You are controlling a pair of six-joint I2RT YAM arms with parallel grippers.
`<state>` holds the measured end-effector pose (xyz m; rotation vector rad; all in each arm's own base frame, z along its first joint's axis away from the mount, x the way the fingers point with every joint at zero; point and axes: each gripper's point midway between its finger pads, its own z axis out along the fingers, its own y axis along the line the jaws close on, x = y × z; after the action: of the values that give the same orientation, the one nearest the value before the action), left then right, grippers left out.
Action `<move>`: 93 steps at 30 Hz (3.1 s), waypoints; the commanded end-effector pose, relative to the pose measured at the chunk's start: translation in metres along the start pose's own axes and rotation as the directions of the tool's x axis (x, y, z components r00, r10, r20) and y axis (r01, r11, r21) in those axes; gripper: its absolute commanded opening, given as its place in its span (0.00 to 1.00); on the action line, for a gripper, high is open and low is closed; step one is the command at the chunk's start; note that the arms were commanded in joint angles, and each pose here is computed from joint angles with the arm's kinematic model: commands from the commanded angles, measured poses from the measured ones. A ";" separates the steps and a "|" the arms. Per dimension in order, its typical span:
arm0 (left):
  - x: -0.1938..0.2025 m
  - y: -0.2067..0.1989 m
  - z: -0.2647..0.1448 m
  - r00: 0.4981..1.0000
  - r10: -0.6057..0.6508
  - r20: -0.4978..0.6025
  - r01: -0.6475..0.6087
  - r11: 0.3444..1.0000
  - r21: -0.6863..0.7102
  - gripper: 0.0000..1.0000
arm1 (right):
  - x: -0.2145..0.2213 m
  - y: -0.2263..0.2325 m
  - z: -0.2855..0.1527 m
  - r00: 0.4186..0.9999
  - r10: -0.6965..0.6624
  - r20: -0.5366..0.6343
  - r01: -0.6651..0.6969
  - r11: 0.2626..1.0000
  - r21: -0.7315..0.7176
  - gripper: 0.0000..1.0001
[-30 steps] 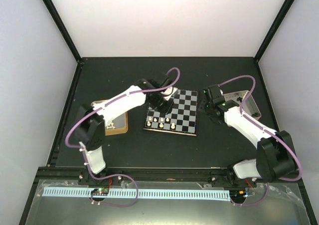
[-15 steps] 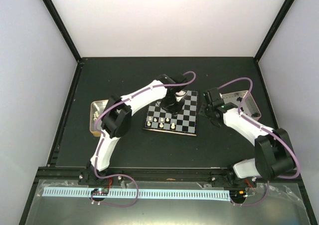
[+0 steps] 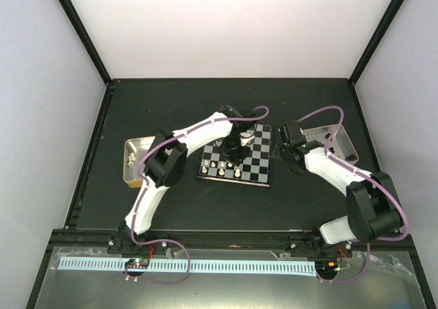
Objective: Set up the chess pieces on the board
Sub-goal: Place the chess piece on the chessboard, then pick up the chess piece from the storage box.
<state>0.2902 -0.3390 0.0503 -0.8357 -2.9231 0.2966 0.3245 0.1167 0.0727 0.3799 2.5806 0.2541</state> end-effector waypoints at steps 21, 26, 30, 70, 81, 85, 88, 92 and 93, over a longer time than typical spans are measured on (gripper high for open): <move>-0.002 -0.009 -0.001 0.999 0.027 -0.020 -0.026 0.999 0.037 0.29 | -0.007 0.000 0.001 1.000 0.011 0.018 -0.011 1.000 0.001 0.37; -0.014 -0.007 -0.026 0.999 0.004 0.052 -0.006 0.999 0.049 0.33 | -0.009 0.002 -0.001 1.000 0.015 0.024 -0.015 1.000 -0.008 0.37; -0.018 -0.003 -0.054 0.993 -0.020 0.117 0.012 0.998 0.067 0.37 | -0.011 0.004 -0.003 1.000 0.017 0.024 -0.017 1.000 -0.014 0.37; 0.183 0.358 -0.066 0.390 -0.803 0.451 0.920 0.316 -0.233 0.66 | -0.022 0.049 0.018 1.000 -0.006 0.002 0.007 0.985 -0.170 0.40; 0.174 0.360 -0.043 0.397 -0.824 0.404 0.918 0.347 -0.193 0.53 | -0.023 0.049 0.021 1.000 -0.005 0.000 0.005 0.987 -0.159 0.40; 0.170 0.359 -0.046 0.403 -0.818 0.411 0.915 0.362 -0.176 0.48 | -0.023 0.048 0.023 1.000 -0.003 -0.008 0.002 0.988 -0.152 0.40; 0.170 0.361 -0.048 0.401 -0.815 0.419 0.916 0.359 -0.179 0.47 | -0.022 0.049 0.024 1.000 -0.002 -0.012 0.000 0.988 -0.152 0.39; 0.173 0.360 -0.045 0.375 -0.825 0.422 0.927 0.338 -0.163 0.38 | -0.022 0.049 0.024 1.000 -0.002 -0.012 0.000 0.988 -0.152 0.39; 0.174 0.360 -0.044 0.367 -0.829 0.422 0.930 0.331 -0.158 0.35 | -0.022 0.049 0.024 1.000 -0.002 -0.012 0.000 0.988 -0.152 0.39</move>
<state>0.3292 0.0571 0.0222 0.9581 -3.1373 -0.3314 0.3580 0.1552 0.0686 0.3304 2.5716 0.4526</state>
